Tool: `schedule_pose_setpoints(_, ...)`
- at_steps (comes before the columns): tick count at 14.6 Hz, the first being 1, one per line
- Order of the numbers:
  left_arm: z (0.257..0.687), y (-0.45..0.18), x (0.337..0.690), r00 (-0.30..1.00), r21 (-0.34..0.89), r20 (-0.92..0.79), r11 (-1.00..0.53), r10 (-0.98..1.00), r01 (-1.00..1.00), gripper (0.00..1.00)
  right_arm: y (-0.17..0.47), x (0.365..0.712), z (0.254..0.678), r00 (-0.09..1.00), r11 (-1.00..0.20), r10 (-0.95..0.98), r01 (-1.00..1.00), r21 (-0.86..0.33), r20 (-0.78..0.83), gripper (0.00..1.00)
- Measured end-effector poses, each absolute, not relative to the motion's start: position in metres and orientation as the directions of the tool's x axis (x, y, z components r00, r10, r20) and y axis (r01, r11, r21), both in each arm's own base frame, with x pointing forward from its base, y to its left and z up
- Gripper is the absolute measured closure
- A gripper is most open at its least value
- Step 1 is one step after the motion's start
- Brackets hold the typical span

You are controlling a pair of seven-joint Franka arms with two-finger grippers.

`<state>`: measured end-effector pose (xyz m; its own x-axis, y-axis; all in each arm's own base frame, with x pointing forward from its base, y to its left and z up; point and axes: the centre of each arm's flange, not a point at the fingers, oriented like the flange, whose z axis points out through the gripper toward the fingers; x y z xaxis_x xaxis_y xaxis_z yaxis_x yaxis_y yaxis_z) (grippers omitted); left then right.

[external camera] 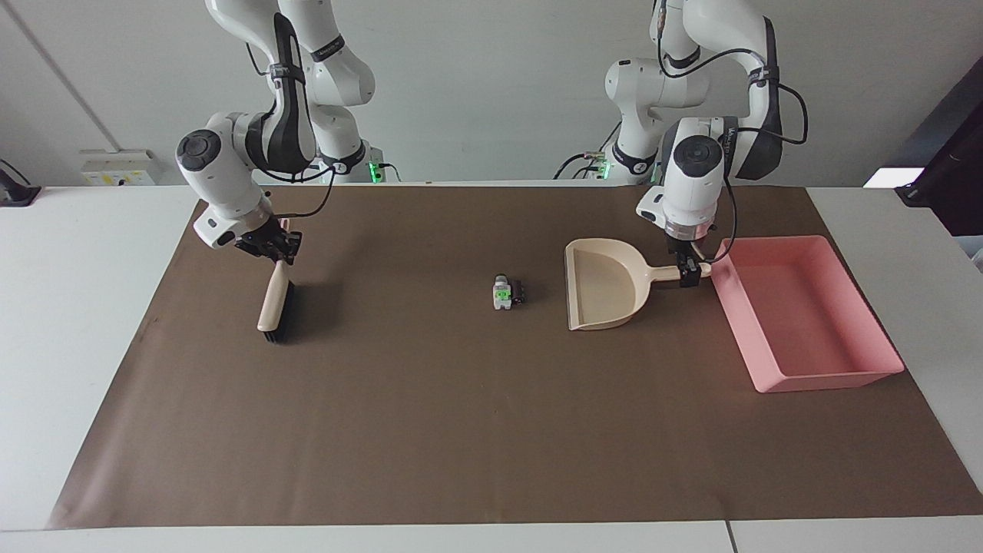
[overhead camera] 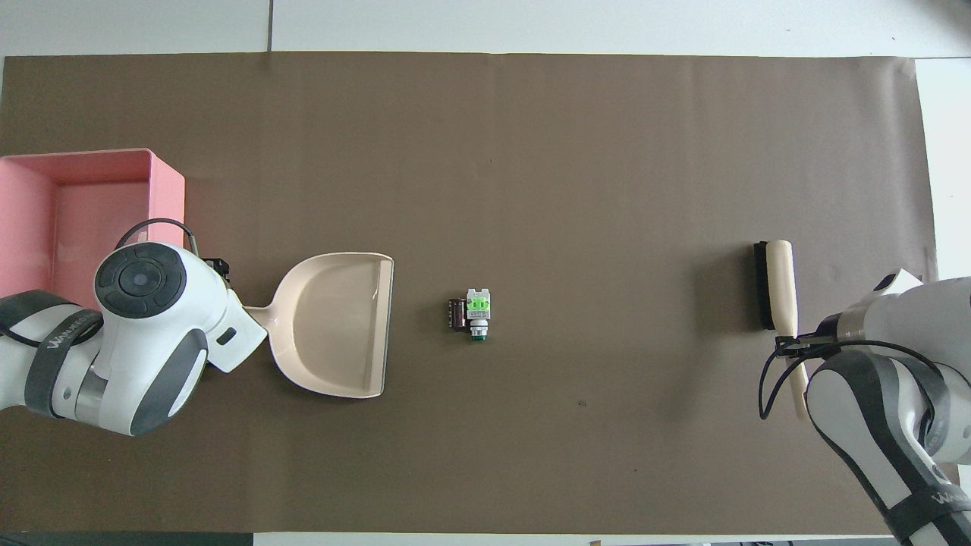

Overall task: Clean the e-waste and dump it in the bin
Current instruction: 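Grasp the brush handle with the right gripper while the left gripper grasps the dustpan, then move the brush toward the component while the left gripper slides the dustpan closer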

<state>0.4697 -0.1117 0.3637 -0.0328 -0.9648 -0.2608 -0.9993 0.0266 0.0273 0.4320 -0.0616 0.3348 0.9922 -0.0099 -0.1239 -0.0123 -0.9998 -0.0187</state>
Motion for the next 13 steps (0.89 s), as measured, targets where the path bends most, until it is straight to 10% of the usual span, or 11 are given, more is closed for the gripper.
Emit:
schedule_pose_setpoints(8, 0.35, -0.119, 0.465, -0.027, 0.018, -0.267, 0.022, -0.963, -1.0, 0.18, 0.016, 0.46, 0.398, 0.988, -0.999, -0.037, -0.038, -0.004, -0.152, 0.75)
schedule_pose_setpoints(13, 0.349, -0.119, 0.465, -0.027, 0.02, -0.269, 0.022, -0.963, -1.0, 0.59, 0.142, 0.44, 0.403, 0.983, -0.991, -0.132, -0.126, 0.047, -0.132, 0.75)
